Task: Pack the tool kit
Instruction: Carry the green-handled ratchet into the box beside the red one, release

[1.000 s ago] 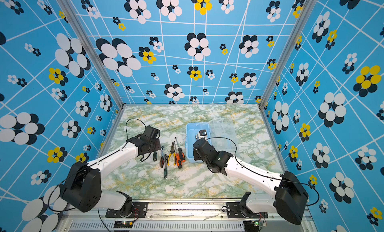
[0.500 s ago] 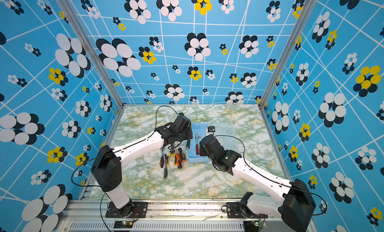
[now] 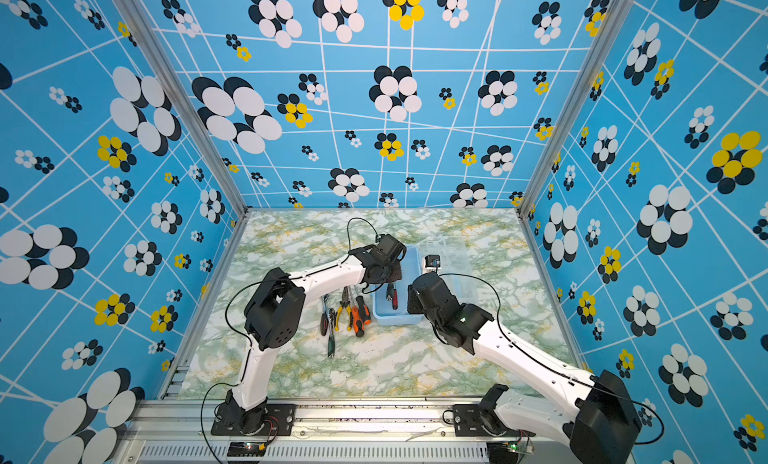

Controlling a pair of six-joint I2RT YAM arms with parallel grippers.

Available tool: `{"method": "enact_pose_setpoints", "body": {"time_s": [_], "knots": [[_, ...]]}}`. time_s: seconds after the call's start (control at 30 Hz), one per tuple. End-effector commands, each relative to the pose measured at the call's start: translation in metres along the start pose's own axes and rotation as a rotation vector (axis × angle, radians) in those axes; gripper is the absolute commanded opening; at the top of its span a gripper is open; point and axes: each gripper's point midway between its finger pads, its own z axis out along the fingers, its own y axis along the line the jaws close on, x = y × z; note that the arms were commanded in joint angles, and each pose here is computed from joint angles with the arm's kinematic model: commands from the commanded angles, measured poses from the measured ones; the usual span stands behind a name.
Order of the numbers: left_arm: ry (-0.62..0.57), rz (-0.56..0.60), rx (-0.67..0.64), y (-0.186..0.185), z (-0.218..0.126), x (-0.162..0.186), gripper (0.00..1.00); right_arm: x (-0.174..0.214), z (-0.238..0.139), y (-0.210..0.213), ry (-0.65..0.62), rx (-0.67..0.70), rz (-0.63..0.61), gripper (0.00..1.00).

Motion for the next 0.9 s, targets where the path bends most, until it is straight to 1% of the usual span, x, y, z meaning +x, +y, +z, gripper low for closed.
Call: {"method": "enact_pose_setpoints", "body": {"time_s": [0.0,0.13,0.17,0.2,0.23,0.27,0.3,0.43,0.57,0.7,0.8,0.87], "knots": [[-0.009,-0.020,-0.034,0.005,0.005,-0.006,0.00,0.005,-0.002,-0.006,0.014,0.006,-0.008,0.51],[0.008,-0.017,-0.040,0.007,0.013,-0.002,0.00,0.006,-0.002,-0.006,0.017,0.008,-0.006,0.53],[0.013,-0.017,-0.039,0.008,0.014,-0.002,0.02,0.006,-0.003,-0.006,0.018,0.008,-0.006,0.54],[0.015,-0.017,-0.038,0.009,0.015,-0.001,0.07,0.005,-0.003,-0.006,0.018,0.006,-0.006,0.55],[0.015,-0.016,-0.037,0.009,0.015,-0.002,0.12,0.005,-0.003,-0.005,0.018,0.004,-0.005,0.56],[0.014,-0.014,-0.037,0.009,0.013,-0.002,0.20,0.004,-0.004,-0.004,0.018,0.001,-0.006,0.57],[0.012,-0.014,-0.036,0.009,0.013,-0.004,0.24,0.003,-0.004,-0.004,0.019,0.001,-0.005,0.57],[-0.006,-0.006,-0.021,0.009,0.005,-0.012,0.29,-0.003,-0.007,0.000,0.014,-0.013,-0.003,0.58],[-0.050,0.034,0.027,0.000,-0.014,-0.025,0.29,-0.010,-0.010,0.008,0.019,-0.040,-0.020,0.57],[-0.105,0.086,0.049,-0.002,-0.044,-0.036,0.31,-0.019,-0.015,0.019,0.027,-0.068,-0.045,0.56],[-0.152,0.122,0.017,0.014,-0.072,-0.038,0.33,-0.023,-0.018,0.031,0.034,-0.100,-0.068,0.56],[-0.181,0.134,-0.029,0.034,-0.086,-0.033,0.36,-0.022,-0.018,0.040,0.038,-0.107,-0.096,0.56]]}}
